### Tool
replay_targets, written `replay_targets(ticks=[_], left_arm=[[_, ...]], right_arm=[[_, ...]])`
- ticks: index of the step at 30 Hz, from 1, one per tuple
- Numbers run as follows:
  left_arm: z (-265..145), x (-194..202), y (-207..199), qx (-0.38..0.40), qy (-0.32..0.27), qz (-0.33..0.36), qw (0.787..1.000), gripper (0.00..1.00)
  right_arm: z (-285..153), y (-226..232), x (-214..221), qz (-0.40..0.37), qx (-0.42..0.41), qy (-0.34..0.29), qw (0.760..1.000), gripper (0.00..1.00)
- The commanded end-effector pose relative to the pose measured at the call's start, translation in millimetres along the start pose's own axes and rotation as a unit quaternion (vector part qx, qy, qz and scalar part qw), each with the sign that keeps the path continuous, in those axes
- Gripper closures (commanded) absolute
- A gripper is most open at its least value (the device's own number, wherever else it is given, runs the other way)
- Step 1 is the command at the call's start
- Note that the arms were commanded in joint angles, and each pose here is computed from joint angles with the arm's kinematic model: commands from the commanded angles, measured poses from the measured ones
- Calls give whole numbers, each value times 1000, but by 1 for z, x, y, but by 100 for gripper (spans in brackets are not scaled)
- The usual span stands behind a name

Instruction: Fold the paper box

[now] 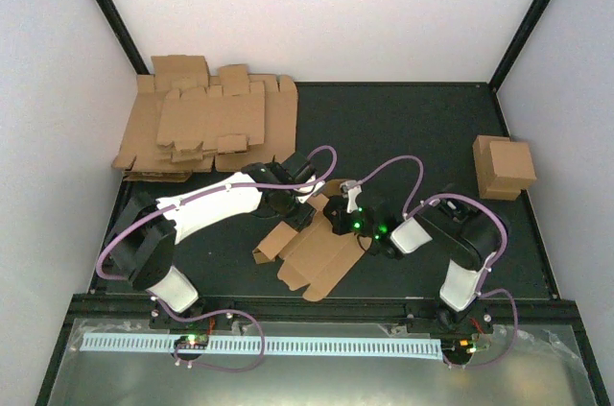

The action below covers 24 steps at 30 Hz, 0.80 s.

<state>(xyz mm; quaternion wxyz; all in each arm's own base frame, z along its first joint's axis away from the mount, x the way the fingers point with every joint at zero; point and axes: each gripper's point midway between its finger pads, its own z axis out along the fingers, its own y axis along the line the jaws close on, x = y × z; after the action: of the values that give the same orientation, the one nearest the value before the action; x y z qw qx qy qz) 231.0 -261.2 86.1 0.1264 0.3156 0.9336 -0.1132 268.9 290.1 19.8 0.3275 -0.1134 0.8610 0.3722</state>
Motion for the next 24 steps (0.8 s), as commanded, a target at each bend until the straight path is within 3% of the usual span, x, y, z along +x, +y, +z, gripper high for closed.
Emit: replay_targets(ticks=[1,8,13,24], left_arm=[[-1,-5,-7,22,-12,-2,1000,45],[-2,-6,-5,19,-13,-2,1000,45],[-3,-6,-3,13,-14,-1,1000,46],[-7,-9,-3,18,-17,3,1000,45]], right_arm=[[6,14,16,-15,-27,30,999,98],[9,-2,35,1,11,55,998,98],[-9,-16,22,-1,65,19,998,98],[-31,-5,0,-3,61,-22,998,98]])
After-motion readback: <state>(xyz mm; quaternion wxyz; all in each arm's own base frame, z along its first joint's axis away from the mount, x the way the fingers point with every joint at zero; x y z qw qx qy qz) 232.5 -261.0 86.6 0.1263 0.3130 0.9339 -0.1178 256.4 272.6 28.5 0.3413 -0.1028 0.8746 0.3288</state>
